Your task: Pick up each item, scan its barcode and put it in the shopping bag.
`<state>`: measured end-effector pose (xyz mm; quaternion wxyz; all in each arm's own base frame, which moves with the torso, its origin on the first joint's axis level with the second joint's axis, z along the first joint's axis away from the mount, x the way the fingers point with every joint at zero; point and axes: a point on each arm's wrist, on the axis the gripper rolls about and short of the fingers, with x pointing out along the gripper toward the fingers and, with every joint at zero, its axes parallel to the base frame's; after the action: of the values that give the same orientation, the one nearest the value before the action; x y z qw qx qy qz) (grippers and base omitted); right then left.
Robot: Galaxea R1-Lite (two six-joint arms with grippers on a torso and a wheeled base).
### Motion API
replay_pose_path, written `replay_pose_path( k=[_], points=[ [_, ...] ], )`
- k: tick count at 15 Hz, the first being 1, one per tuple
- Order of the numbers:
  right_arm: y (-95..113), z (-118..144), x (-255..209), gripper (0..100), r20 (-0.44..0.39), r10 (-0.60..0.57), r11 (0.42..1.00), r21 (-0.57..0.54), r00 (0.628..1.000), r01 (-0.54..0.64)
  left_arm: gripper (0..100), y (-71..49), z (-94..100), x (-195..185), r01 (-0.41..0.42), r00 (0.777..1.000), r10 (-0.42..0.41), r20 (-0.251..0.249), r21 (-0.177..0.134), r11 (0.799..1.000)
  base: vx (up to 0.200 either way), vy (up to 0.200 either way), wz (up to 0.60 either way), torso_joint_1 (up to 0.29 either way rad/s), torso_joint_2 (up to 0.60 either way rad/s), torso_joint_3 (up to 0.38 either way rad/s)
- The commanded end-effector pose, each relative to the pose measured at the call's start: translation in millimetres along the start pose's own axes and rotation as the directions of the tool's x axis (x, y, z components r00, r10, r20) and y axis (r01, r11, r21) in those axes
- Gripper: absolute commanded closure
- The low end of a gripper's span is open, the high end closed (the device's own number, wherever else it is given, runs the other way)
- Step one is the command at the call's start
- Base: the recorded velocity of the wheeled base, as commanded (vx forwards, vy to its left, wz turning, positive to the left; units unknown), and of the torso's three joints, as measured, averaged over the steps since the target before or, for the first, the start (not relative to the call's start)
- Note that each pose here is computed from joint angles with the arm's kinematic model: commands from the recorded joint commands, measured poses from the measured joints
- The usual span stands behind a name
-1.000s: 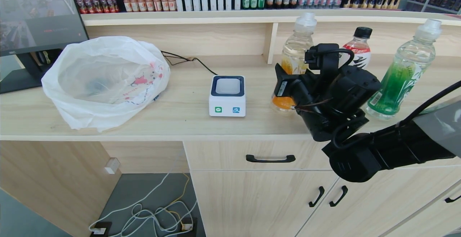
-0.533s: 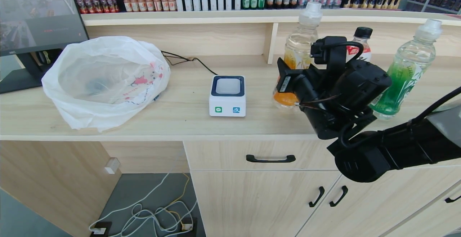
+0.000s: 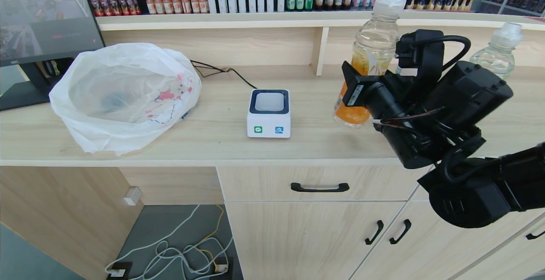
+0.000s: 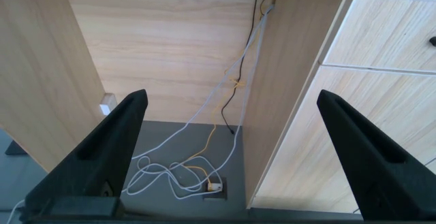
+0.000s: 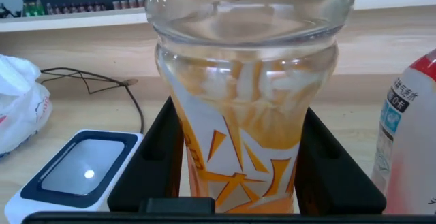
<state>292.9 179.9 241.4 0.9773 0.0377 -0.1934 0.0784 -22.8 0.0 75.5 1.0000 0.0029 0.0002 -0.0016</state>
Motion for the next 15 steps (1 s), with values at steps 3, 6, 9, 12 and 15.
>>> replay_pose_path(
  k=[3, 6, 9, 12, 15],
  points=[
    [-7.9, 25.4, -40.0, 100, -0.006, 0.04, 0.999, 0.014, 0.999, -0.04, 0, 0.0, 0.0, 0.0, -0.002, 1.0, 0.002, 0.0, 0.0, 1.0, 0.0, 0.0, 0.0, 0.0, 0.0, 0.0],
    [-8.1, 31.3, -65.2, 100, -0.034, 0.081, 0.996, 0.04, 0.996, -0.079, 0, 0.0, 0.0, 0.0, 0.0, 1.0, 0.0, 0.0, 0.0, 1.0, 0.0, 0.0, 0.0, 0.0, 0.0, 0.0],
    [-11.7, 32.4, -86.1, 100, -0.058, 0.122, 0.992, 0.042, 0.991, -0.12, 0, 0.0, 0.0, 0.0, 0.0, 1.0, 0.0, 0.0, 0.0, 1.0, 0.0, 0.0, 0.0, 0.0, 0.0, 0.0],
    [-21.4, 29.0, -114.4, 100, -0.096, 0.216, 0.976, 0.034, 0.972, -0.214, 0, 0.0, 0.0, 0.0, 0.0, 1.0, 0.0, 0.0, 0.0, 1.0, 0.0, 0.0, 0.0, 0.0, 0.0, 0.0],
    [-24.8, 32.9, -127.4, 100, -0.09, 0.274, 0.962, 0.046, 0.958, -0.27, 0, 0.0, 0.0, 0.0, 0.0, 1.0, 0.0, 0.0, 0.0, 1.0, 0.0, 0.0, 0.0, 0.0, 0.0, 0.0]
  ],
)
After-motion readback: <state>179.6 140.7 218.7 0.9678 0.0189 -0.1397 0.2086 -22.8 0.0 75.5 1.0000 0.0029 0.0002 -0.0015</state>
